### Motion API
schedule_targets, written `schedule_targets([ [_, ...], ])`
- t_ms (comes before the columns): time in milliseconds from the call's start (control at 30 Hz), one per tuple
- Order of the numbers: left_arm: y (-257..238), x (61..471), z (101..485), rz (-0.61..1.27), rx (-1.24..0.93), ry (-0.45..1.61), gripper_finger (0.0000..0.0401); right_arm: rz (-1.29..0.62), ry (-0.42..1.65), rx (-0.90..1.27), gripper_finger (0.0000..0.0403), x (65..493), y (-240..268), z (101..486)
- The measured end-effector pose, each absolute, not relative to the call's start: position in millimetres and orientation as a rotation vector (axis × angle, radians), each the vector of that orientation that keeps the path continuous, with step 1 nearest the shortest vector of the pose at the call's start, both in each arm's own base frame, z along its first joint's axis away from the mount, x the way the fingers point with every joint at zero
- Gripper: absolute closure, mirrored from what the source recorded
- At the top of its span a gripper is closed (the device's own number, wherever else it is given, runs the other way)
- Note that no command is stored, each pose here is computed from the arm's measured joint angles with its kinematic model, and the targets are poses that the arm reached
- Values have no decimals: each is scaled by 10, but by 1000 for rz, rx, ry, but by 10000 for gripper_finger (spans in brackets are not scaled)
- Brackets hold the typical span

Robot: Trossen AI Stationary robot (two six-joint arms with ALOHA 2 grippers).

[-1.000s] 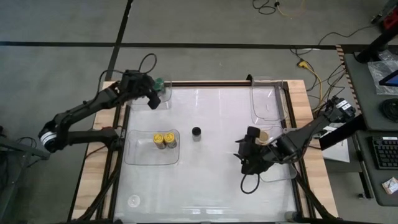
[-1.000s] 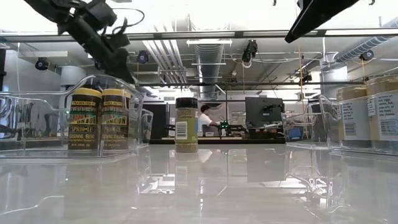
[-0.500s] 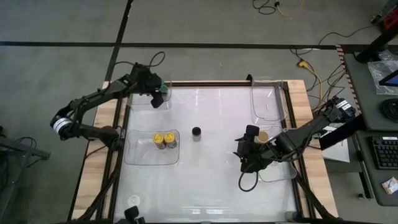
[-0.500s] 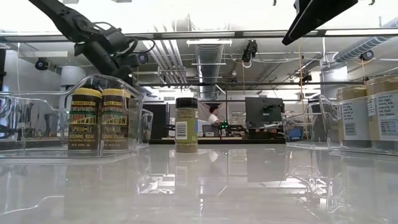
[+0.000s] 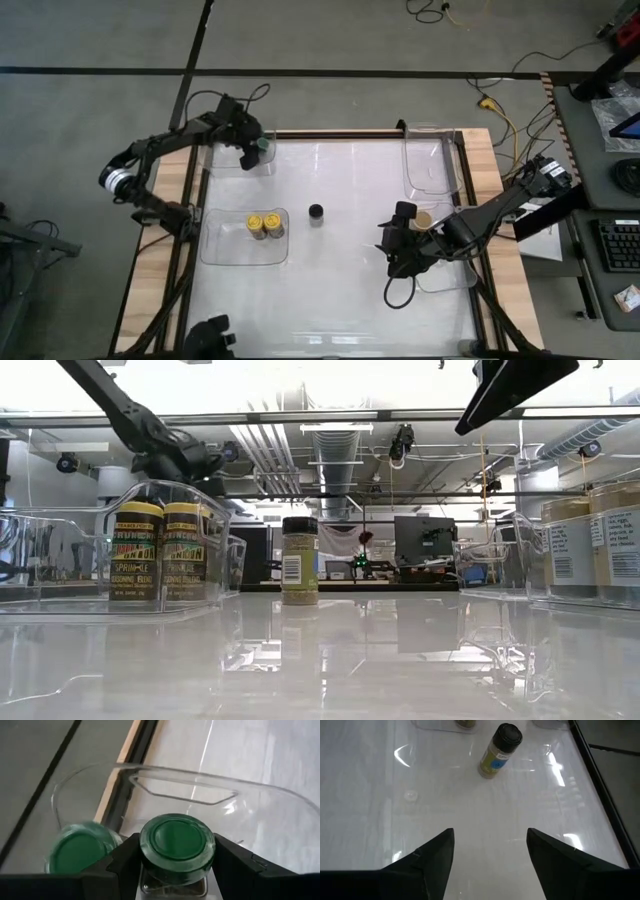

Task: Sort spices by type
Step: Put the green spice bottle into the top left transparent bin

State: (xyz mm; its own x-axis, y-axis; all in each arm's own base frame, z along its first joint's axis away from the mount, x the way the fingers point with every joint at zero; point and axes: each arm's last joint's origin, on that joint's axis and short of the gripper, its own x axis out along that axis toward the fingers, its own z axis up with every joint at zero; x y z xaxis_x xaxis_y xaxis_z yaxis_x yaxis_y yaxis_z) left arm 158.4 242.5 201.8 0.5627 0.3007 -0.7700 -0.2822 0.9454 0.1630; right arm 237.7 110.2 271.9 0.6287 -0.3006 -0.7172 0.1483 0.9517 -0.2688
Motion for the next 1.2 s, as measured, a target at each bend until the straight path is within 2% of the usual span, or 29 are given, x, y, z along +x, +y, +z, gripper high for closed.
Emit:
schedule_targets([
  [200,2532,1474,1984,324,-81,821,217,-264,854,-183,165,2375,1101,2713],
  [600,2525,1481,2056,256,-75,683,217,-274,850,-161,169,2376,1101,2713],
  [900,2560,1441,2039,302,-95,651,217,-286,846,-134,160,2375,1102,2713],
  [1200,2571,1440,2043,325,-99,654,217,-286,846,-134,174,2375,1102,2713],
])
